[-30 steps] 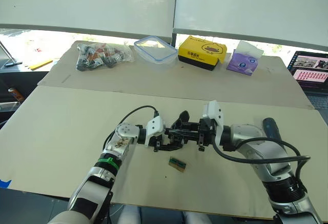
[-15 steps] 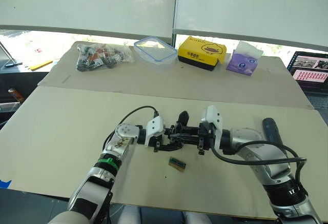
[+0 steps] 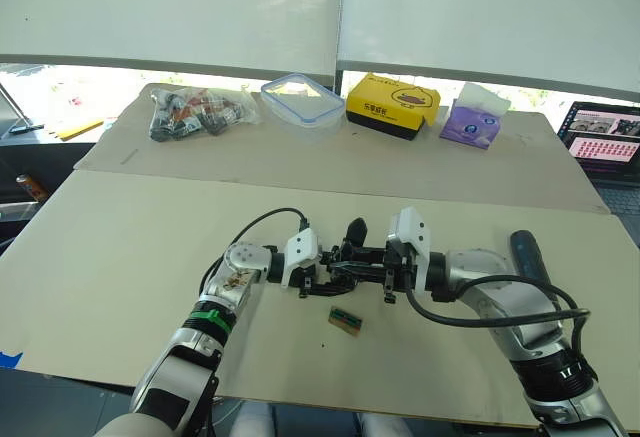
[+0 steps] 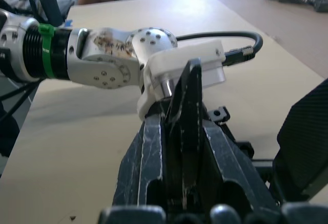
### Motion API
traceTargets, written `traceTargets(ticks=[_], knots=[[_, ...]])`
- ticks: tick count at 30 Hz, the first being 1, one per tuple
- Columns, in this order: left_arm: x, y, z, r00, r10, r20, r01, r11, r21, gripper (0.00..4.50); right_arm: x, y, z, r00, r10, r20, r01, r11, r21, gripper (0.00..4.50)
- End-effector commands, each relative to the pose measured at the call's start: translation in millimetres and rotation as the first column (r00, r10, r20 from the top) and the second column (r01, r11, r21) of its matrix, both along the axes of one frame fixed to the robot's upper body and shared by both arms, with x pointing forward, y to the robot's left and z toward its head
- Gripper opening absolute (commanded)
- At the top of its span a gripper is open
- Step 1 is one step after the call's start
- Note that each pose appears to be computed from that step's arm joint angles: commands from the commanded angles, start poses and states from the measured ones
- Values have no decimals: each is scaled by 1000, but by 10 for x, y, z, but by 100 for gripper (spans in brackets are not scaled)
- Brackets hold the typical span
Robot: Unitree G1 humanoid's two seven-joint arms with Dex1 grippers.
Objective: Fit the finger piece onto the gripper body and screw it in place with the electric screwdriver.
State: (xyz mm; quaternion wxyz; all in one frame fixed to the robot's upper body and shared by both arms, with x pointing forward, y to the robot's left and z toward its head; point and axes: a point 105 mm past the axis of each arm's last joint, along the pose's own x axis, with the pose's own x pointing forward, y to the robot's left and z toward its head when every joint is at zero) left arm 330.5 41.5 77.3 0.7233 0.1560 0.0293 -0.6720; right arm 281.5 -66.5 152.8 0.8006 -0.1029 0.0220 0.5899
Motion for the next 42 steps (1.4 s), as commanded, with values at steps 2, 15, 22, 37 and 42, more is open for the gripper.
traceTargets(ticks=[2, 15, 22, 37, 42], knots=[[-70, -8, -71, 1000, -25, -8, 25, 999, 27, 230, 60, -61, -216, 997, -65, -52, 61, 996, -69, 40], [-37, -9, -59, 1000, 16, -6, -16, 1000, 8, 230, -69, -21, -413, 986, -45, -161, 26, 993, -116, 40], [-47, 1, -73, 1000, 16, -9, -16, 1000, 11, 230, -26, -66, -536, 973, -92, -210, 65, 989, -135, 40], [-44, 9, -79, 1000, 22, -15, -22, 1000, 13, 230, 26, -24, -350, 990, -55, -131, 40, 992, -116, 40], [-40, 19, -86, 999, 28, -18, -28, 1000, 11, 230, -38, 27, -158, 995, 7, -104, -10, 999, -35, 40]])
